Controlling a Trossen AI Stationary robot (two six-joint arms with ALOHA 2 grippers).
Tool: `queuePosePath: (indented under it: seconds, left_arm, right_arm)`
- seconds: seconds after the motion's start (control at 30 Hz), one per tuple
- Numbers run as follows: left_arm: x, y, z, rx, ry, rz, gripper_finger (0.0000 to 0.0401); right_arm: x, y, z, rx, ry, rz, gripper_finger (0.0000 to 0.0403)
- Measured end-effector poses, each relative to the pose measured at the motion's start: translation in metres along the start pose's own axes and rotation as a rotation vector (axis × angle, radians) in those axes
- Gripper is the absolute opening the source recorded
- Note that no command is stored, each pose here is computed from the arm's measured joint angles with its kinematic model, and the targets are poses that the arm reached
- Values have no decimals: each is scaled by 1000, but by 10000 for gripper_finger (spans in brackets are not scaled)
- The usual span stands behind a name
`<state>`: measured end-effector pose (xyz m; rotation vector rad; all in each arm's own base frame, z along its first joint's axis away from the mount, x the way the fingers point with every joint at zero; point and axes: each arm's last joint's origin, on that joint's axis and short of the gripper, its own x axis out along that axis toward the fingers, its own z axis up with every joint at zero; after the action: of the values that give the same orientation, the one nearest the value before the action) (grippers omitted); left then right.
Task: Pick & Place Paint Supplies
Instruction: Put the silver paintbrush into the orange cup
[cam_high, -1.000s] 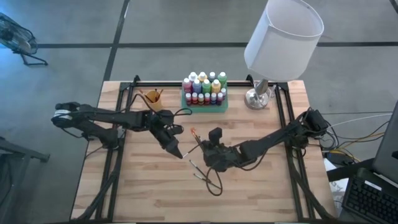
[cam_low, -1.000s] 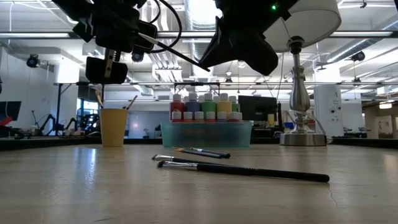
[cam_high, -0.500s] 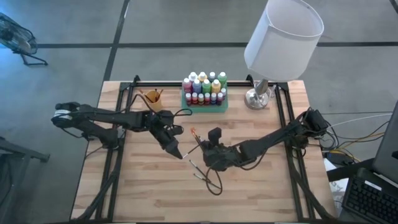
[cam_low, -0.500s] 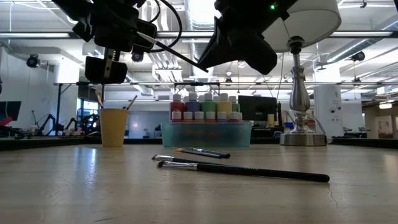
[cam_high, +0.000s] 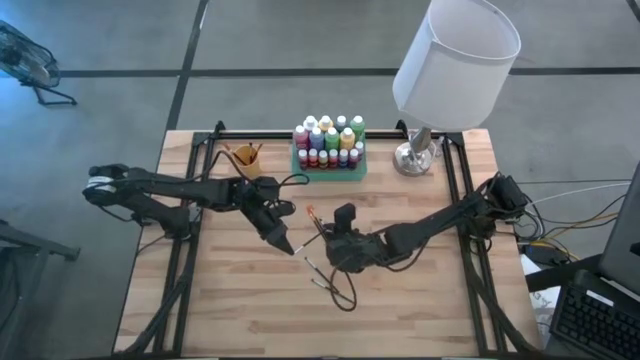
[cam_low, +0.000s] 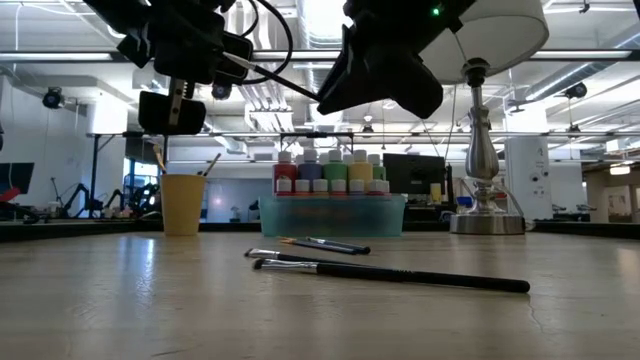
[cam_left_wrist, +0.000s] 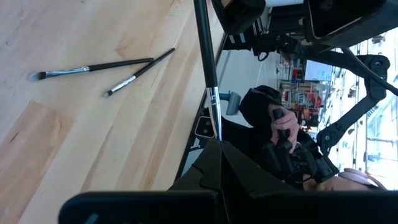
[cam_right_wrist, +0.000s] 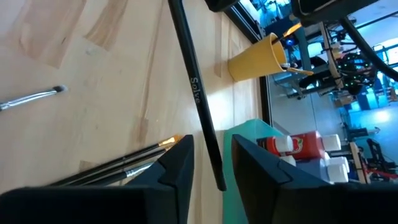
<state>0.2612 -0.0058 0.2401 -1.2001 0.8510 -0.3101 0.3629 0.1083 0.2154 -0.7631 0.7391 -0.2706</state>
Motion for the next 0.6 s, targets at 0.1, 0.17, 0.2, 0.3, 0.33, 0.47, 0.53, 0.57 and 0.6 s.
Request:
queuePosePath:
  seconds: [0.1,0.17,0.2,0.3,0.33,0.47,0.53,0.57,0.6]
  left_arm:
    - [0,-1,0,7,1,-10,0]
    - [0,-1,0,7,4,-11,0]
    - [0,-1,0,7,4,-12,0]
    - [0,-1,0,8,7,-13,0]
    - [0,-1,0,8,8,-13,0]
    - [0,-3,0,13,12,-24,0]
    - [0,-3,0,16,12,-24,0]
    - [0,-2,0,19,12,-23,0]
    - [0,-2,0,27,11,-24,0]
  right_arm:
    - [2,-2,-1,2,5,-1,101]
    - [3,-3,-1,7,8,-4,94]
    - [3,-4,-2,11,9,-5,89]
    - [4,-4,-2,12,11,-6,62]
    - [4,-4,-2,11,12,-6,48]
    - [4,-2,-3,-11,17,14,19]
    - [4,-2,-3,-10,15,18,16]
    - [4,-2,-3,-10,16,19,15]
    - [4,-2,-4,-7,16,23,14]
